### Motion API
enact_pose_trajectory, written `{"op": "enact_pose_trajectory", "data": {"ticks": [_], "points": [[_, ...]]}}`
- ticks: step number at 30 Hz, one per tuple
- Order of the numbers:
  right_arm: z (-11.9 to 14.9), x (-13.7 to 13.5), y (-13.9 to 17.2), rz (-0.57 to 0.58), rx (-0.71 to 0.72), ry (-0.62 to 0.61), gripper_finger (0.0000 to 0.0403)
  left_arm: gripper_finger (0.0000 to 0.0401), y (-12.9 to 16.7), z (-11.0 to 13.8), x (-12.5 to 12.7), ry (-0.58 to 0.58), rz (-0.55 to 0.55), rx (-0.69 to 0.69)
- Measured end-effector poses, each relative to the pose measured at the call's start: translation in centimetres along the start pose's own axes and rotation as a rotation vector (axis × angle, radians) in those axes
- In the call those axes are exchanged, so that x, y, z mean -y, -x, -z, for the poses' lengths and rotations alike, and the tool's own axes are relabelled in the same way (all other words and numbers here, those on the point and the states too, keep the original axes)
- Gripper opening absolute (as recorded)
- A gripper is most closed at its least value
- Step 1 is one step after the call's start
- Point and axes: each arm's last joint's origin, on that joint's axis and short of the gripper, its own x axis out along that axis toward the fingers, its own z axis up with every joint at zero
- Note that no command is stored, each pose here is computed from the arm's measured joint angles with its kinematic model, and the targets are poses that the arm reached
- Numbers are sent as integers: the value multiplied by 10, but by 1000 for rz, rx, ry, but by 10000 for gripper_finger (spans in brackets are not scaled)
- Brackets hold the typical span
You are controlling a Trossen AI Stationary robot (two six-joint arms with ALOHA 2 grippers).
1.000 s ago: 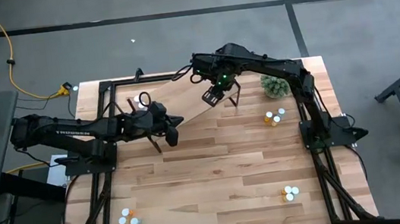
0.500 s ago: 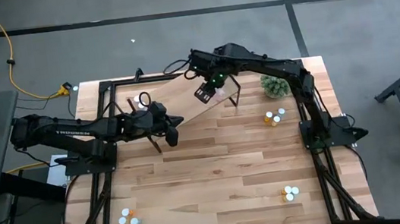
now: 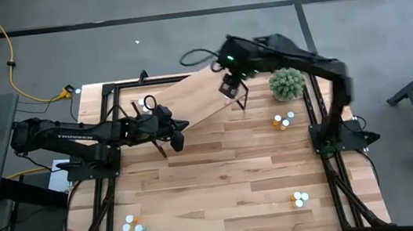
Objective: Pick and place medicine bottles onto shelf by color
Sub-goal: Put the pink pill bottle on the shelf aligned with the other pink pill bottles
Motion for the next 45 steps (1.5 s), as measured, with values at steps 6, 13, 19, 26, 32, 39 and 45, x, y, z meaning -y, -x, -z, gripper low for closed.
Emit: {"op": "enact_pose_trajectory", "data": {"ticks": [6, 13, 19, 26, 32, 39, 45], "points": [[99, -17, 9, -152, 171, -109, 179, 0, 0, -1, 0, 3, 4, 7], [163, -42, -24, -183, 581, -131, 179, 0, 0, -2, 1, 2, 9, 15], [175, -47, -66, 63, 659, -136, 179, 0, 2, -12, 6, -8, 65, 113], [170, -52, -99, 48, 570, -118, 179, 0, 21, -34, 14, -49, 234, 284], [165, -55, -117, 83, 537, -119, 179, 0, 63, -56, 12, -55, 358, 444], [160, -50, -124, 110, 564, -157, 179, 0, 106, -68, 1, -63, 392, 587], [155, -42, -127, 55, 568, -171, 179, 0, 118, -70, -2, -69, 399, 621]]}}
